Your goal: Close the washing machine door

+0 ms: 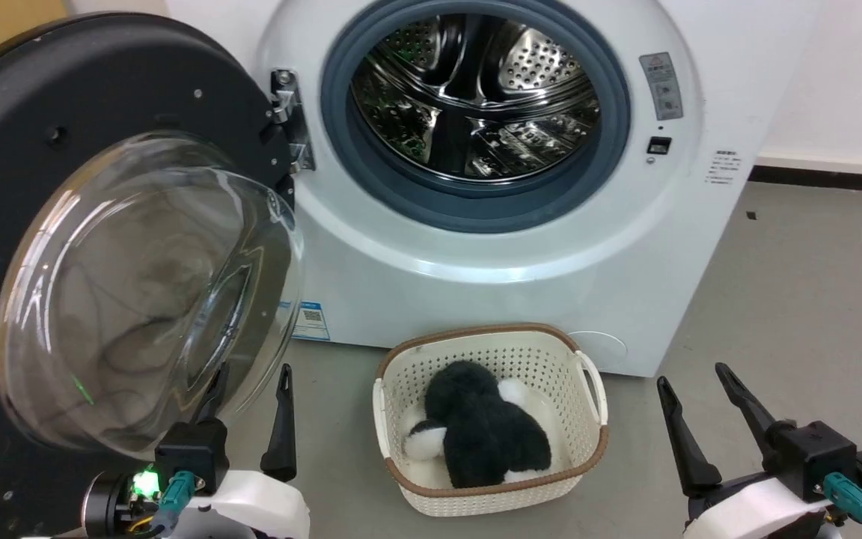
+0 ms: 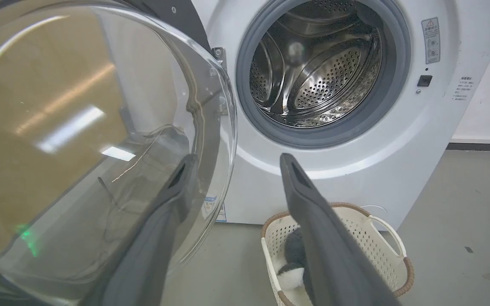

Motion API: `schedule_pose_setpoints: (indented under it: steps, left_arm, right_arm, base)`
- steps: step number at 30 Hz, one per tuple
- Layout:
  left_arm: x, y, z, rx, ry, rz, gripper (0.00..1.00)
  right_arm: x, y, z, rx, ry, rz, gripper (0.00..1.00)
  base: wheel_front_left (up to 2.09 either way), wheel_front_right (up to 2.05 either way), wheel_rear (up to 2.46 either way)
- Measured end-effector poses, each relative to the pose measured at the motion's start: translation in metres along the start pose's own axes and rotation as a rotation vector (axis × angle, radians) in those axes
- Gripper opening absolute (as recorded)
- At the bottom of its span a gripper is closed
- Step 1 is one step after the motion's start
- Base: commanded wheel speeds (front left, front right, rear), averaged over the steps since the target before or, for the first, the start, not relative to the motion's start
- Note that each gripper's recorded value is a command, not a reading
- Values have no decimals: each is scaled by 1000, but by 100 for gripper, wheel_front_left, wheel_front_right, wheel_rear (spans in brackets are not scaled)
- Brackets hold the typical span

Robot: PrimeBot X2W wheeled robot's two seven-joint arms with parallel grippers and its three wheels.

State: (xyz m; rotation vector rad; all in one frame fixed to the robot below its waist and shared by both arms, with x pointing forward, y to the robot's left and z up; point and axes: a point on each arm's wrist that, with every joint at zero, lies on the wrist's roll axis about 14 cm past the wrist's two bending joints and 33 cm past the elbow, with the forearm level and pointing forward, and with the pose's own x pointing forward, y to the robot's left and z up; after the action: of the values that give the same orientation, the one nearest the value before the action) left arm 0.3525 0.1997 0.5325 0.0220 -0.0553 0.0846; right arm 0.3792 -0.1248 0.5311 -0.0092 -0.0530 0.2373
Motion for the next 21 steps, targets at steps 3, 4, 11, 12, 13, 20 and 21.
schedule_pose_setpoints:
  steps: [3, 4, 11, 12, 13, 20, 21]
  left_arm:
    - [-3, 4, 1, -1, -7, 15, 100]
    - [-4, 6, 1, -4, -8, 21, 100]
    - [-13, 16, 1, -5, -17, 54, 100]
    - [-14, 17, 1, -6, -16, 58, 100]
    - [-16, 19, 0, -6, -15, 64, 100]
    - [-24, 29, 2, -11, -28, 100, 100]
    - [-25, 30, 2, -11, -30, 104, 100]
  right_arm:
    - [2, 5, 1, 4, -8, 16, 100]
    - [3, 7, 1, 5, -8, 21, 100]
    - [9, 20, 3, 12, -24, 61, 100]
    - [9, 21, 2, 14, -24, 67, 100]
    - [10, 23, 2, 16, -24, 73, 100]
    - [14, 36, 3, 31, -35, 112, 100]
    - [14, 38, 2, 32, -36, 117, 100]
  base:
    - [0, 0, 0]
    - [0, 0, 0]
    - [0, 0, 0]
    - [0, 0, 0]
    - [0, 0, 0]
    - [0, 0, 0]
    - [0, 0, 0]
